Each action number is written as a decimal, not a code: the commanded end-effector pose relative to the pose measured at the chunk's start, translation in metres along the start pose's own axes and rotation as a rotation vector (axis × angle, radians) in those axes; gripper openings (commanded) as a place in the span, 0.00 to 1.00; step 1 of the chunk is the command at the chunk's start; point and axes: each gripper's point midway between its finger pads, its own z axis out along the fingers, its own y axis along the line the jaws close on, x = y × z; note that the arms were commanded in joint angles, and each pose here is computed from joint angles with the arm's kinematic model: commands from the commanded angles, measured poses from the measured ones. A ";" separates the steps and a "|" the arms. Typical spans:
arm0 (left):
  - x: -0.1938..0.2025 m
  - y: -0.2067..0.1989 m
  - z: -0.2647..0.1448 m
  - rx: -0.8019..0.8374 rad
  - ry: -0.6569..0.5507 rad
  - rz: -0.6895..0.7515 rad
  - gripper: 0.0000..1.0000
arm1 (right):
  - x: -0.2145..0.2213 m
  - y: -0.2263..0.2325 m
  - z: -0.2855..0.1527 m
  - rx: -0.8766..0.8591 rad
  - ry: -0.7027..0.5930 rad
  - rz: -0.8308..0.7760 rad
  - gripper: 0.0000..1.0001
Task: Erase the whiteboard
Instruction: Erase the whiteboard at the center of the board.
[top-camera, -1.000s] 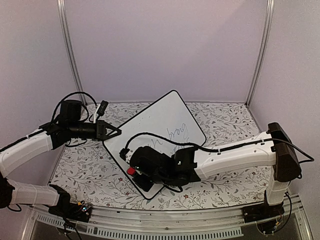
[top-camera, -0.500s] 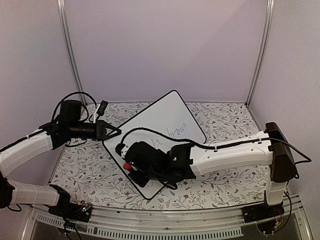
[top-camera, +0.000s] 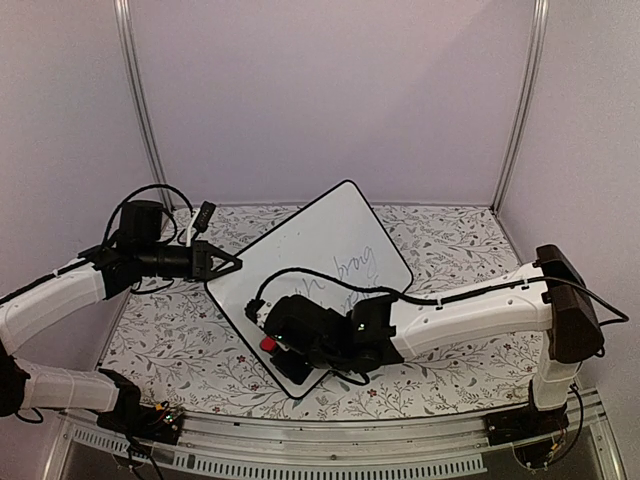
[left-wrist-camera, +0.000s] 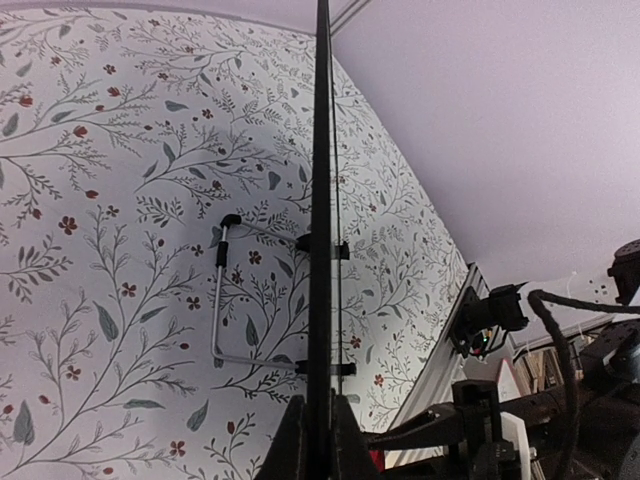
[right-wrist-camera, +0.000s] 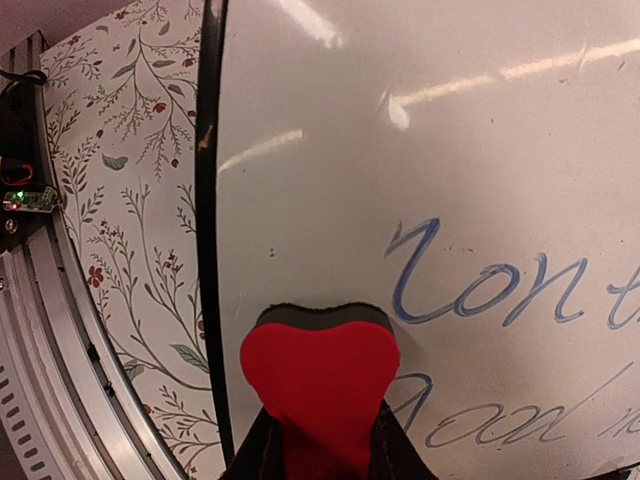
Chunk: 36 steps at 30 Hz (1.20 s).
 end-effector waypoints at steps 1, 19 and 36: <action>0.000 0.003 0.001 0.001 -0.008 0.027 0.00 | 0.015 -0.009 0.003 0.014 0.058 0.012 0.00; 0.000 0.003 0.002 0.005 -0.007 0.027 0.00 | -0.060 -0.030 0.005 0.052 -0.080 0.007 0.00; -0.002 0.002 0.000 0.011 -0.013 0.026 0.00 | 0.006 -0.014 0.003 -0.028 0.037 0.036 0.00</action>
